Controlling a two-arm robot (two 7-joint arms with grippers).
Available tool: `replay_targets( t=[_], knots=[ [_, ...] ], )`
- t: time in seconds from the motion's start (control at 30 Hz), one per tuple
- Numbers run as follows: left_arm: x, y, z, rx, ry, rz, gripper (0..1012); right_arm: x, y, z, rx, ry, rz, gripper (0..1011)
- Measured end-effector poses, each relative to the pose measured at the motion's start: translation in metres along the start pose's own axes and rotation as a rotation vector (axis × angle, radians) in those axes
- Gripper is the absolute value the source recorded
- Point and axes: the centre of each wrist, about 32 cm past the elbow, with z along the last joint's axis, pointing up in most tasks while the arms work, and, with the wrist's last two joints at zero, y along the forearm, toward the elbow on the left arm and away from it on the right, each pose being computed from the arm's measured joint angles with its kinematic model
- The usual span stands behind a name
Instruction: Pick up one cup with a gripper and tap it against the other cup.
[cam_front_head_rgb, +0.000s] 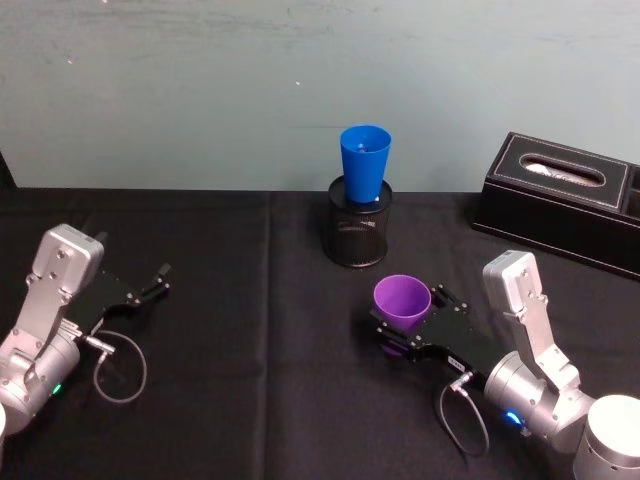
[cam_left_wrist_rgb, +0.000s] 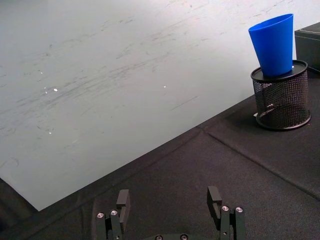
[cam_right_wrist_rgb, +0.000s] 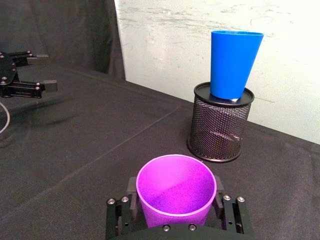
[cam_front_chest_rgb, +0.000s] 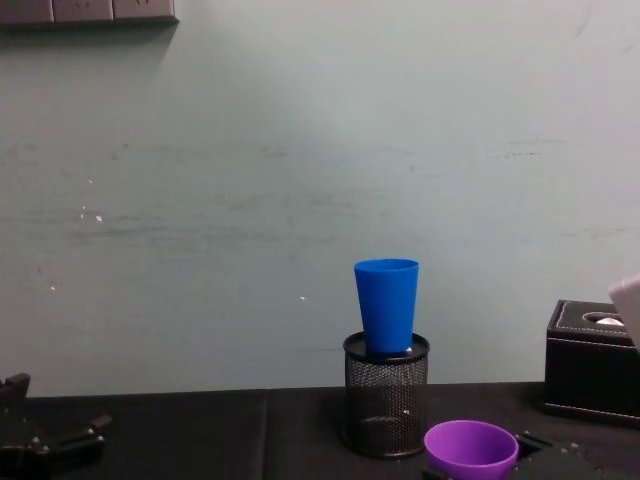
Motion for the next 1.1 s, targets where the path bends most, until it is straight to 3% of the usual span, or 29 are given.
replay_targets(
  t=[0.27,0.97,1.1],
  knots=[
    [0.0000,0.0000,0.0000,0.000,0.000,0.000,1011,0.0000,-0.0003,-0.0001,0.000,0.000,0.000,756],
    [0.0000,0.0000,0.0000,0.000,0.000,0.000,1011,0.0000,-0.0004,0.0000,0.000,0.000,-0.001,730],
    [0.0000,0.0000,0.0000,0.000,0.000,0.000,1012,-0.0002,-0.0016,0.0013,0.022,0.004,-0.003,730]
  ],
)
